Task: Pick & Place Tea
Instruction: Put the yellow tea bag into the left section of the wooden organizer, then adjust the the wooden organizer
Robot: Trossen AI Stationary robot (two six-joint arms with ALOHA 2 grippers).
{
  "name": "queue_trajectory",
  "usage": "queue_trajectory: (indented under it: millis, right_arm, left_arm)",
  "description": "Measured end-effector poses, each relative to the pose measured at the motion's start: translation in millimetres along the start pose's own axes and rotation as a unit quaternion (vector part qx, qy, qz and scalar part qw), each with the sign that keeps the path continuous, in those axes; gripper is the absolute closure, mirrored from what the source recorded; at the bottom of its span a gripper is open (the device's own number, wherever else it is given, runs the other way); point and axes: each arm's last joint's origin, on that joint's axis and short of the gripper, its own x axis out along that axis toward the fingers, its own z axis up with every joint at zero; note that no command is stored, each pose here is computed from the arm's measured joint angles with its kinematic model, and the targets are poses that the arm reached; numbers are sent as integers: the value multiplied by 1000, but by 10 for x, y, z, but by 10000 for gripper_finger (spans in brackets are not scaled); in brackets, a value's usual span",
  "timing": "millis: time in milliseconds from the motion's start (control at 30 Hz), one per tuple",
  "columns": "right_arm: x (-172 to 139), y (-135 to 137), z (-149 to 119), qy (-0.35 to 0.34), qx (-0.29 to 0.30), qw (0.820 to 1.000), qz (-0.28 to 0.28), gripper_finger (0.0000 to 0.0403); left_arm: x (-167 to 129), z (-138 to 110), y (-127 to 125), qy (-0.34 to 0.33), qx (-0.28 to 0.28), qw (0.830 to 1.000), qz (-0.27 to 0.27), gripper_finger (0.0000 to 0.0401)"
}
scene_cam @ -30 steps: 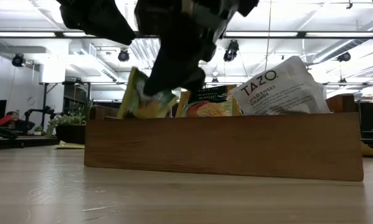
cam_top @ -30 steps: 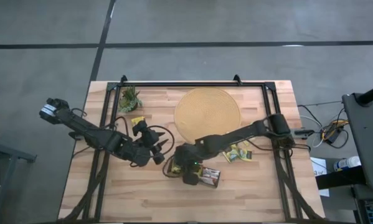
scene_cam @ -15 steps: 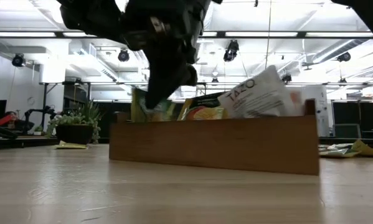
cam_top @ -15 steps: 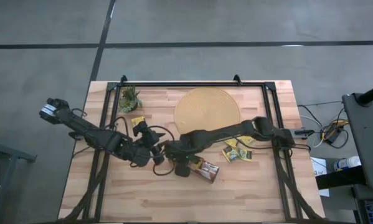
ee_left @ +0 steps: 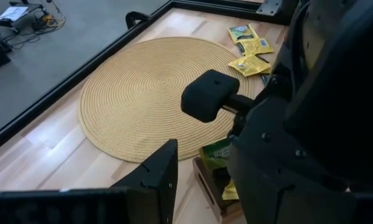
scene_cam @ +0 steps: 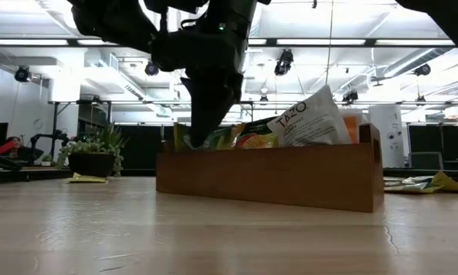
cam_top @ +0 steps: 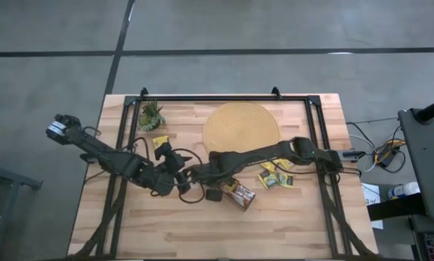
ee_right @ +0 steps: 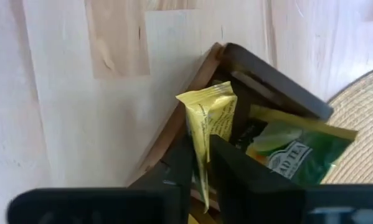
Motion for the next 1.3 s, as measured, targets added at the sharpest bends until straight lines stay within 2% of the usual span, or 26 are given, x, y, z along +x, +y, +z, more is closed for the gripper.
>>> queue_trajectory:
  millis: [300,500,867,967,1133,1300]
  right_arm:
    - [-38,-66,2,4,-22,1000,-2,292]
    - [-110,-155,-56,36,-26,999,-13,243]
    - [-491,-316,-103,19,-27,994,-103,164]
    - [-615,-315,-114,9,-34,996,-87,153]
    - [-696,-144,-161,13,-70,997,-19,148]
    - [-700,105,-250,15,-92,996,-7,156]
  left_arm:
    - [-4,0,-3,0,-1,1000,-1,262]
    - [-26,-19,-25,9,5,1000,-18,262]
    - [-46,-27,-33,11,9,1000,-22,262]
    - [-48,-33,-32,13,11,1000,-21,262]
    - [-67,-56,-38,18,20,999,-22,262]
    - [-94,-66,-44,19,21,999,-26,262]
